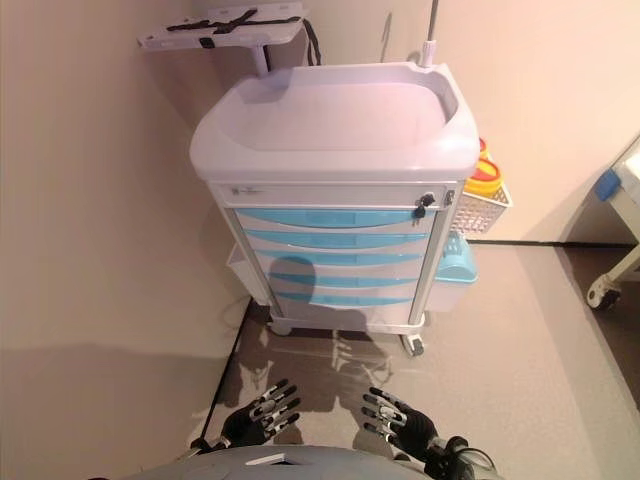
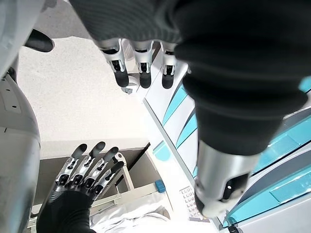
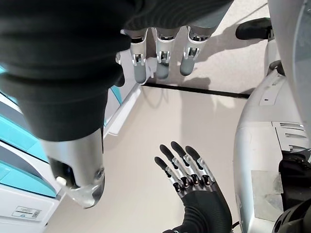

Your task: Open the drawer and pick up the medicine

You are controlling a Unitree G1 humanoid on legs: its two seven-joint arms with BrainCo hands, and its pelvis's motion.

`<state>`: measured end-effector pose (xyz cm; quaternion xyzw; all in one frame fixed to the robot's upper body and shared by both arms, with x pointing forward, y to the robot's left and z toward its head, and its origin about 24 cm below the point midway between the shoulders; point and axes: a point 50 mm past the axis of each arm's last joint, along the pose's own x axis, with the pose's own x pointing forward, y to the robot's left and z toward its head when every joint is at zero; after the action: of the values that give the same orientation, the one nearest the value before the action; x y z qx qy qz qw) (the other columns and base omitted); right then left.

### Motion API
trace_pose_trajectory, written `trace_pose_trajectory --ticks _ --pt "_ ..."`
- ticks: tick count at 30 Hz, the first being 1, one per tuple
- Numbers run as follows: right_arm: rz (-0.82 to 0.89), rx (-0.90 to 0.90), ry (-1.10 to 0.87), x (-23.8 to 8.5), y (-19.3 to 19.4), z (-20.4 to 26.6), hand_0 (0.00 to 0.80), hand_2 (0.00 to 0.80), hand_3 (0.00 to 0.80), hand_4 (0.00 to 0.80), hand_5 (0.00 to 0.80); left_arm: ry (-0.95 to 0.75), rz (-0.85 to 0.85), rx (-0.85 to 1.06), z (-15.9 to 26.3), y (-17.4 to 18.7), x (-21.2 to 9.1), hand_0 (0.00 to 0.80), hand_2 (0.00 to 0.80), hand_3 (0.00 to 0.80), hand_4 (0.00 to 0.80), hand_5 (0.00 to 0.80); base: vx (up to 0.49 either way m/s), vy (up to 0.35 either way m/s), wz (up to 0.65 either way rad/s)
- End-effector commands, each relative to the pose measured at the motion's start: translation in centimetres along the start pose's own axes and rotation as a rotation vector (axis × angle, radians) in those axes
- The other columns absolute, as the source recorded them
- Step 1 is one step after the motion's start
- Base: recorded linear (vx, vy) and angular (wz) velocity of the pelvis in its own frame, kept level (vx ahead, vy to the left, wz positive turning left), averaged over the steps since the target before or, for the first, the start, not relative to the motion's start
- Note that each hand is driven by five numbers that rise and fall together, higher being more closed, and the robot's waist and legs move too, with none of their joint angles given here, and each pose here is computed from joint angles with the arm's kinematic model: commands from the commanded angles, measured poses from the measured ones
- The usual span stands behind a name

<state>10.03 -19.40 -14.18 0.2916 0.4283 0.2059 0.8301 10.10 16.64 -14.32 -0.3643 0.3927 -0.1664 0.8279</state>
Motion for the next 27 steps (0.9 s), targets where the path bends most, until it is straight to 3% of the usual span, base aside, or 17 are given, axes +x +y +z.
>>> trace_pose_trajectory --ticks 1,27 --pt "0.057 -0.008 -0.038 2.2 1.4 1.5 0.000 0.000 0.000 0.000 0.000 -0.033 -0.058 0.038 2.1 -1.0 2.0 0.000 0.000 0.000 0.000 0.000 0.000 0.000 0.00" --pt "0.047 0.000 -0.123 2.5 1.5 2.5 0.000 0.000 0.000 0.000 0.000 -0.163 -0.033 0.029 3.1 -1.2 2.1 0.000 0.000 0.000 0.000 0.000 0.000 0.000 0.00"
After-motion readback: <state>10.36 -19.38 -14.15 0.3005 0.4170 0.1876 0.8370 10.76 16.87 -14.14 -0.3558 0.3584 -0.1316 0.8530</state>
